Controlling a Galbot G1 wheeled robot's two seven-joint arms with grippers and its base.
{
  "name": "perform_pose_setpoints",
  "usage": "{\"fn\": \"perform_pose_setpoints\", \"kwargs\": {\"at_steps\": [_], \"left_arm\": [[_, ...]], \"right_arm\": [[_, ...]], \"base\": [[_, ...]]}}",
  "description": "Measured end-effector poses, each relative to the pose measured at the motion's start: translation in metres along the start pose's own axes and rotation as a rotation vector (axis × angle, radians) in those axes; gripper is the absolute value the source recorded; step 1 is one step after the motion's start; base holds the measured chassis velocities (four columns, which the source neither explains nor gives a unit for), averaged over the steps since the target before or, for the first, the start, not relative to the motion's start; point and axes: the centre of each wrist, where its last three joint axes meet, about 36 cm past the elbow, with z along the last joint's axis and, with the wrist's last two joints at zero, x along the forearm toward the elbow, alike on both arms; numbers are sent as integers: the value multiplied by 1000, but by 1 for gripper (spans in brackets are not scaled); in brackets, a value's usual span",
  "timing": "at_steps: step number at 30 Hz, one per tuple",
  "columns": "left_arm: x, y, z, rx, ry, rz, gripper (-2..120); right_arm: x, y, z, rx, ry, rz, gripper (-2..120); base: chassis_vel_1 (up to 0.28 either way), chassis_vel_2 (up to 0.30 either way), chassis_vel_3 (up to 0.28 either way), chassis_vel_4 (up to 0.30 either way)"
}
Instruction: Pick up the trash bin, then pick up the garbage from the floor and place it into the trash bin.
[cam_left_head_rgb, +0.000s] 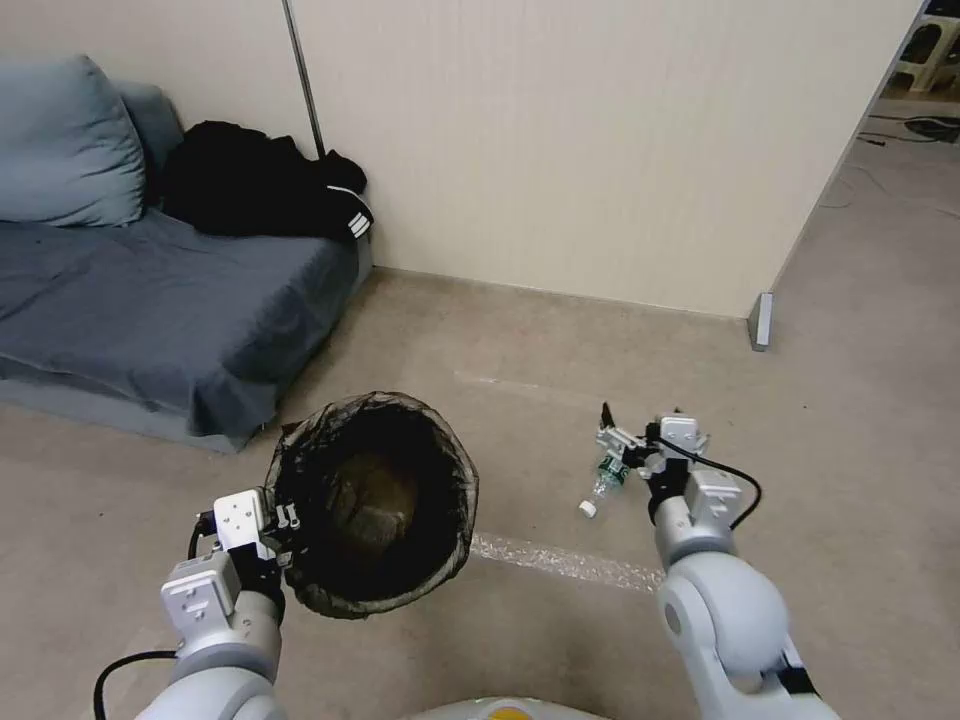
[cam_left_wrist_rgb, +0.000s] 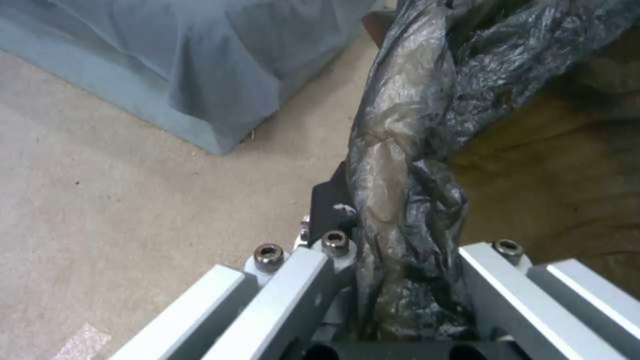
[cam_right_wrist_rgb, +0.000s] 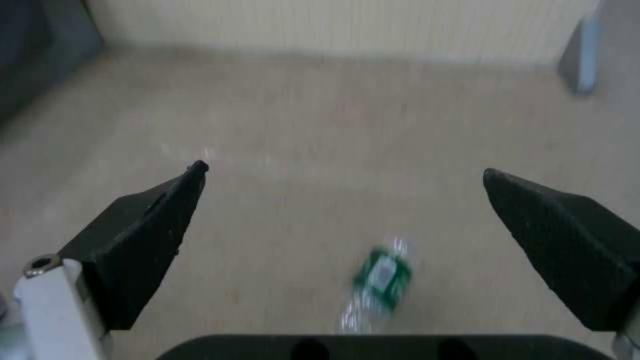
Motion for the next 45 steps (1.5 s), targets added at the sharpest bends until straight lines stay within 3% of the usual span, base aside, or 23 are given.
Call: {"fn": "perform_pose_setpoints", "kwargs": {"at_steps": [7, 20, 45], "left_arm": [[0, 0, 0, -4, 0, -4, 1], [1, 0, 1, -7, 1, -2, 1], [5, -4, 6, -22, -9, 2, 1]], "right_arm": [[-42, -3, 24, -40, 156, -8, 100], [-93, -9, 59, -109, 308, 12, 100], [-185, -14, 104, -71, 380, 67, 100]], "base": [[0, 0, 0, 0], [0, 0, 0, 0], [0, 0, 0, 0]]}}
